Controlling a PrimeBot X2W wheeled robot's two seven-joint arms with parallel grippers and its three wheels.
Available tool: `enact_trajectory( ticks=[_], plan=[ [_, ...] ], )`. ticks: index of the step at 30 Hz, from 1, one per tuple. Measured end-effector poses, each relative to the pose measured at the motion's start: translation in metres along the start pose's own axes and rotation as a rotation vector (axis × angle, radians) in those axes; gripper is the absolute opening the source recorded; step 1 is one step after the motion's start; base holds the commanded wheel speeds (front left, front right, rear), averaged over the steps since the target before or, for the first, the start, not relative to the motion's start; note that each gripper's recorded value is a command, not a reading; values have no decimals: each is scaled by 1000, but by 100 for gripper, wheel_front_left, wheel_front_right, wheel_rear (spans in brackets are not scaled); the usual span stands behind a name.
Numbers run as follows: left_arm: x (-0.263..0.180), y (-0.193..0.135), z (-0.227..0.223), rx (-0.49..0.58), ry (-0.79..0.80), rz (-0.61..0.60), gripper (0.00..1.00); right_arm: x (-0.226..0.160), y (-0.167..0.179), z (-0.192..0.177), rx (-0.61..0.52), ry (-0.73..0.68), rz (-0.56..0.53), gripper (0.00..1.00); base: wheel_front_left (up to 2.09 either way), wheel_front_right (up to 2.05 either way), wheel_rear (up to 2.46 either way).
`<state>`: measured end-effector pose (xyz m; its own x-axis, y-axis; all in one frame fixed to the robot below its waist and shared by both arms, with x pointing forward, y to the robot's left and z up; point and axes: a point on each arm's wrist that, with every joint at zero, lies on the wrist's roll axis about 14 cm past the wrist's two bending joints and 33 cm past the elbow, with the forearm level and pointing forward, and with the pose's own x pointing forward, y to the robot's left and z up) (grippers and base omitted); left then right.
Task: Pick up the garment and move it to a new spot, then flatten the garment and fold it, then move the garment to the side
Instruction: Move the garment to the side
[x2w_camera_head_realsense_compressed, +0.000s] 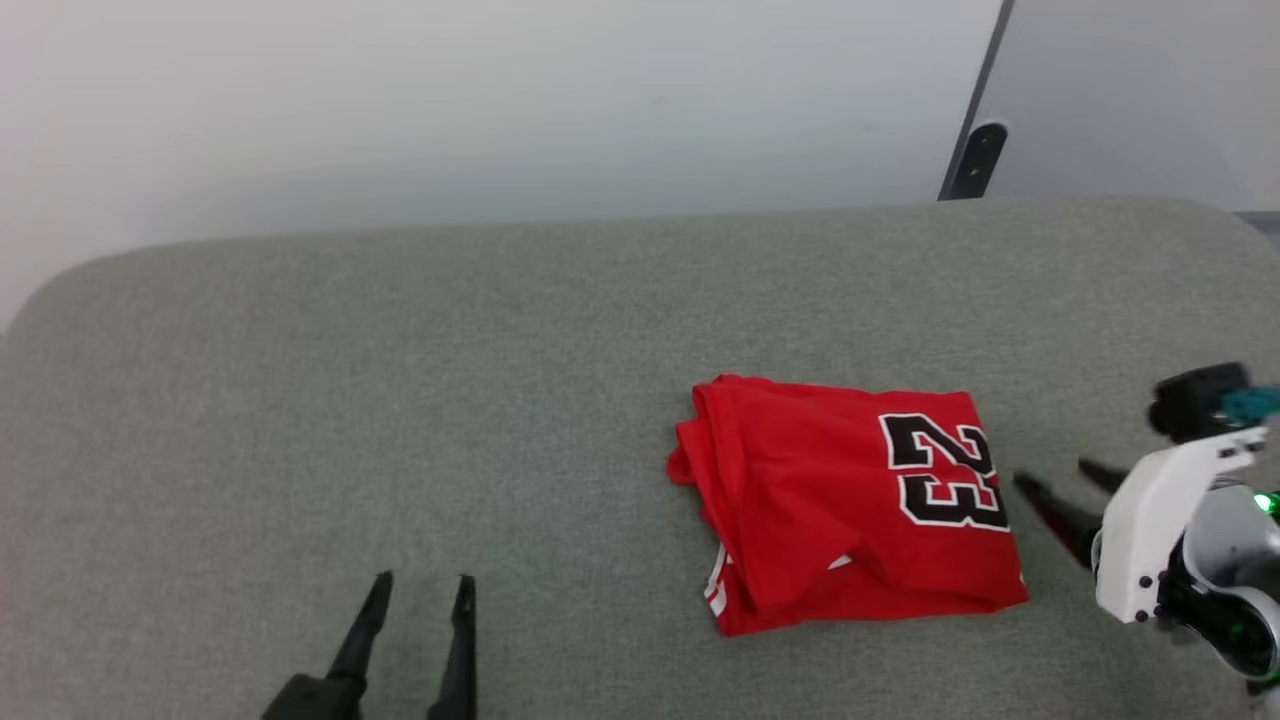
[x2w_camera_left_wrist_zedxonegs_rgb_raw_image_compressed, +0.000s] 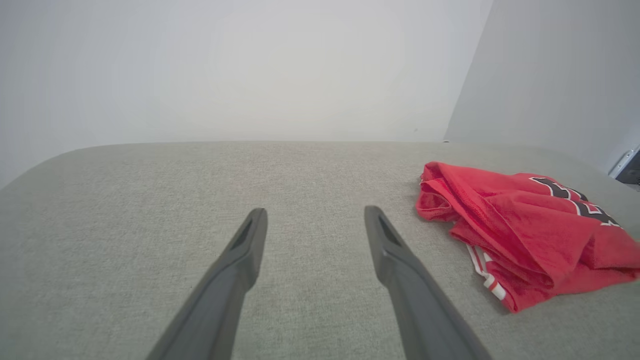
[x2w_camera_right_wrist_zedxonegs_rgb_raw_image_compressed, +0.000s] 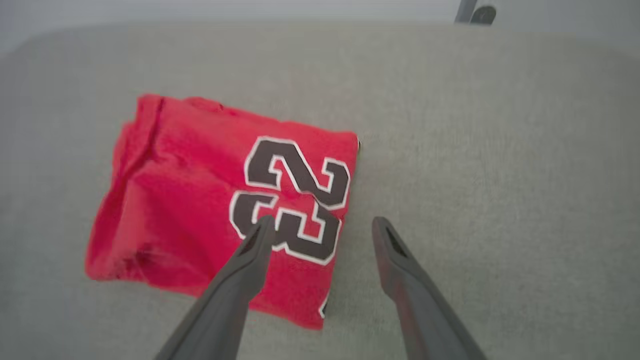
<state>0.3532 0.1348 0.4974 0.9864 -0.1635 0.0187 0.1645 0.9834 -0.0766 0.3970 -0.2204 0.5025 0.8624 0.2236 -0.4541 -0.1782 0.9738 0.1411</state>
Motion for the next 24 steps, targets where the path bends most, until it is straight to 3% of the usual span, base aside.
enact_trajectory(
  ticks=[2, 8, 16, 24],
  plan=[
    [4, -2, -2, -3, 5, -5, 100, 8, 0, -20, 1, 152, 13, 100, 0, 0, 0],
    [13, -4, -12, -20, 20, -6, 100, 26, -10, -29, -11, 354, 9, 100, 0, 0, 0],
    [30, -6, -27, -34, 47, -10, 100, 56, -7, -61, 32, 532, 31, 100, 0, 0, 0],
    [48, -7, -40, -44, 68, -14, 100, 86, -6, -89, 46, 614, 37, 100, 0, 0, 0]
  ],
)
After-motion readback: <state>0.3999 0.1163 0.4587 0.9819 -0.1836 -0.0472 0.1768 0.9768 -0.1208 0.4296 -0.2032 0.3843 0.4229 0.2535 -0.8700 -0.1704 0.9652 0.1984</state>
